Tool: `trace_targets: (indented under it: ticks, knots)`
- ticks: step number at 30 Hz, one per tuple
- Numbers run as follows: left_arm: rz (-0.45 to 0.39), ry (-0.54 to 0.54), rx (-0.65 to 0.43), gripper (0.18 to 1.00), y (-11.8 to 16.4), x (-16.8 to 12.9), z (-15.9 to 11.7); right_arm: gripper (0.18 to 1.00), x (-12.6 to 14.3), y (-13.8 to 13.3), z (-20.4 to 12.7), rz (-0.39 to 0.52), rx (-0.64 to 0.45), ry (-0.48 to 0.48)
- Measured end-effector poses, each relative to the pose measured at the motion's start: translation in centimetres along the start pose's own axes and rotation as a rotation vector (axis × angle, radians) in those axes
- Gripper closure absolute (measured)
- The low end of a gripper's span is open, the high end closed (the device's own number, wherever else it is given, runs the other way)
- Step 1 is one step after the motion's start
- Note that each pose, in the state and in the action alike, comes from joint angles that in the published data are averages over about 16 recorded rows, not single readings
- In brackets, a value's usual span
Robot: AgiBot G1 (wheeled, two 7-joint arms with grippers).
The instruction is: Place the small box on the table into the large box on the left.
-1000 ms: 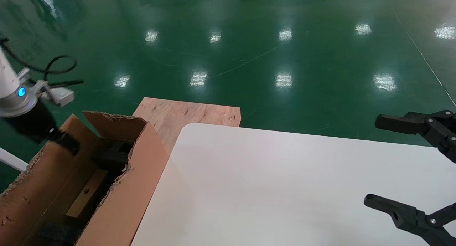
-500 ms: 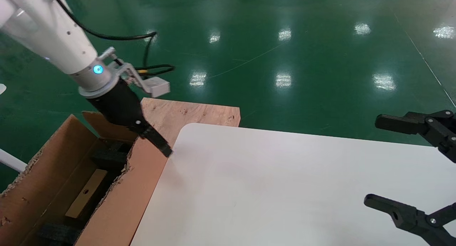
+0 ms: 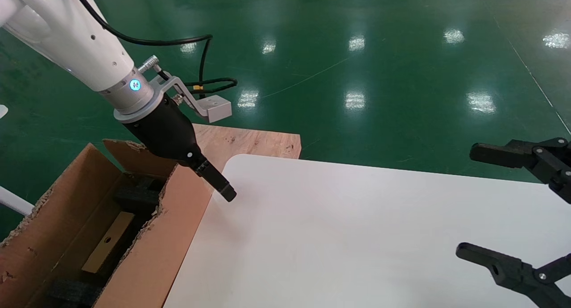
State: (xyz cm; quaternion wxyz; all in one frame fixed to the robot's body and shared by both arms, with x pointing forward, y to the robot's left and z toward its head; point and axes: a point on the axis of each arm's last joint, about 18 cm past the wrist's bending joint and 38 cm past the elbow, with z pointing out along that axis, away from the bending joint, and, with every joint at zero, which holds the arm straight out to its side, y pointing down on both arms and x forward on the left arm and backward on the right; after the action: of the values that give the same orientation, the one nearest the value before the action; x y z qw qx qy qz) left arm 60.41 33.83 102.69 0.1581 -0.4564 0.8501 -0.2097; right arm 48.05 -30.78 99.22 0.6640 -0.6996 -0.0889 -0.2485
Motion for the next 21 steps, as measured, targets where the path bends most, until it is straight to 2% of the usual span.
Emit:
trace_targets:
  ticks: [5, 10, 21]
  knots:
    - [0.044, 0.076, 0.021, 0.183, 0.0, 1.0, 1.7, 0.178, 0.0, 0.0, 0.0, 0.0, 0.0, 0.0]
    - [0.12, 0.199, 0.069, 0.183, 0.0, 3.1, 3.8, 0.178, 0.0, 0.0, 0.0, 0.0, 0.0, 0.0]
    - [0.291, 0.466, 0.251, 0.183, 0.4, 7.7, 6.5, 0.178, 0.0, 0.0, 0.0, 0.0, 0.0, 0.0]
